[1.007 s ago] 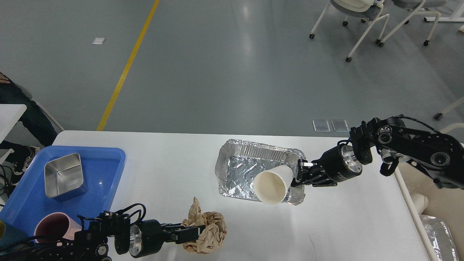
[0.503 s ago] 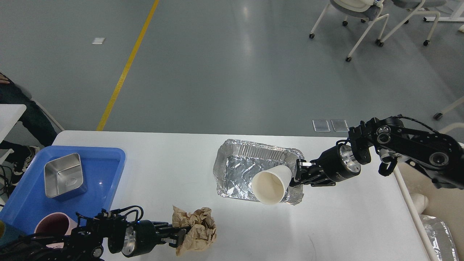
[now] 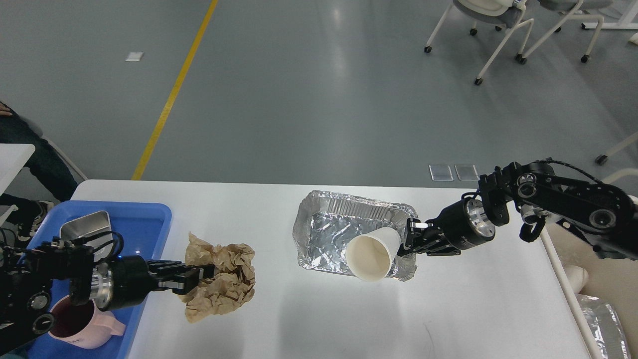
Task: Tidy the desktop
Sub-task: 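Lift the brown paper and drop it into the foil tray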
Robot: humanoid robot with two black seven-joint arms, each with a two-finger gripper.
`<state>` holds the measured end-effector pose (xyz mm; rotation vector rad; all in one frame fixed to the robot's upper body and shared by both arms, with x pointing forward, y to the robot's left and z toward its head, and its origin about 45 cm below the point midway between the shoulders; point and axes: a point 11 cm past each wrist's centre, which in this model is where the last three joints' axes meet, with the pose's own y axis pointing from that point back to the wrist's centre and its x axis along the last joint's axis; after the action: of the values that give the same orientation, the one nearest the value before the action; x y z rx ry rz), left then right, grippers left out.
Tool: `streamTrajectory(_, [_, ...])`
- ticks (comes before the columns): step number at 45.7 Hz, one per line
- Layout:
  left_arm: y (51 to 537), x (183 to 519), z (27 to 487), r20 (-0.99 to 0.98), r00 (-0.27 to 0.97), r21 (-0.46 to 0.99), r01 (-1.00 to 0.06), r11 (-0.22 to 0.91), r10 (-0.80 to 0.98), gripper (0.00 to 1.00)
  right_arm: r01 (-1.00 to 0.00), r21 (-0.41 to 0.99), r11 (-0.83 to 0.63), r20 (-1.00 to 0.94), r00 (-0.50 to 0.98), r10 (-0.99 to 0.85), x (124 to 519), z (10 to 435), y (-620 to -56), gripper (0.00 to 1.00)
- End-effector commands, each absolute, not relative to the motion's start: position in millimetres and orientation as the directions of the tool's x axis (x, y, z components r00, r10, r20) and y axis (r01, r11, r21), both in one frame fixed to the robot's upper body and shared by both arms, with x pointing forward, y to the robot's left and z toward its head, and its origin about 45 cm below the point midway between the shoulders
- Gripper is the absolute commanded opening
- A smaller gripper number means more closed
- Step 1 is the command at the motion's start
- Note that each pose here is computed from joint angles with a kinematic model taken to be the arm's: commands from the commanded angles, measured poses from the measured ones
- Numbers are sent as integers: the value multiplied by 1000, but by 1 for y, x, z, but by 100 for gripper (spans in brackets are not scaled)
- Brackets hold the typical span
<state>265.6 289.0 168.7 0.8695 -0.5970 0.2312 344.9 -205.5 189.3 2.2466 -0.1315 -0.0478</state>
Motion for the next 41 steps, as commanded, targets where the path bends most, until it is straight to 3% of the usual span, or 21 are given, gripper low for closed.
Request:
streamTrajectory(1, [306, 279, 201, 616, 784, 651, -455, 608, -72, 1, -79, 778, -623, 11, 994, -112, 345, 189, -205, 0])
streamTrajectory(8, [297, 305, 251, 680, 730, 575, -482, 661, -59, 1, -79, 778, -623, 12, 994, -112, 345, 189, -206, 0])
streamTrajectory(17, [249, 351, 371, 800, 599, 352, -505, 788, 27, 2, -77, 777, -625, 11, 994, -109, 344, 189, -205, 0])
streamTrajectory(23, [228, 363, 420, 860, 510, 288, -504, 815, 12, 2, -79, 778, -623, 13, 994, -110, 345, 190, -205, 0])
streamTrajectory(29, [214, 366, 408, 844, 537, 298, -480, 825, 7, 3, -79, 777, -624, 13, 994, -110, 345, 190, -205, 0])
streamTrajectory(36, [175, 362, 333, 749, 658, 416, -374, 829, -78, 5, -79, 778, -624, 14, 994, -108, 345, 190, -204, 0])
streamTrajectory(41, [150, 360, 298, 745, 660, 424, -356, 833, -98, 5, -79, 777, -624, 15, 994, -108, 345, 191, -205, 0])
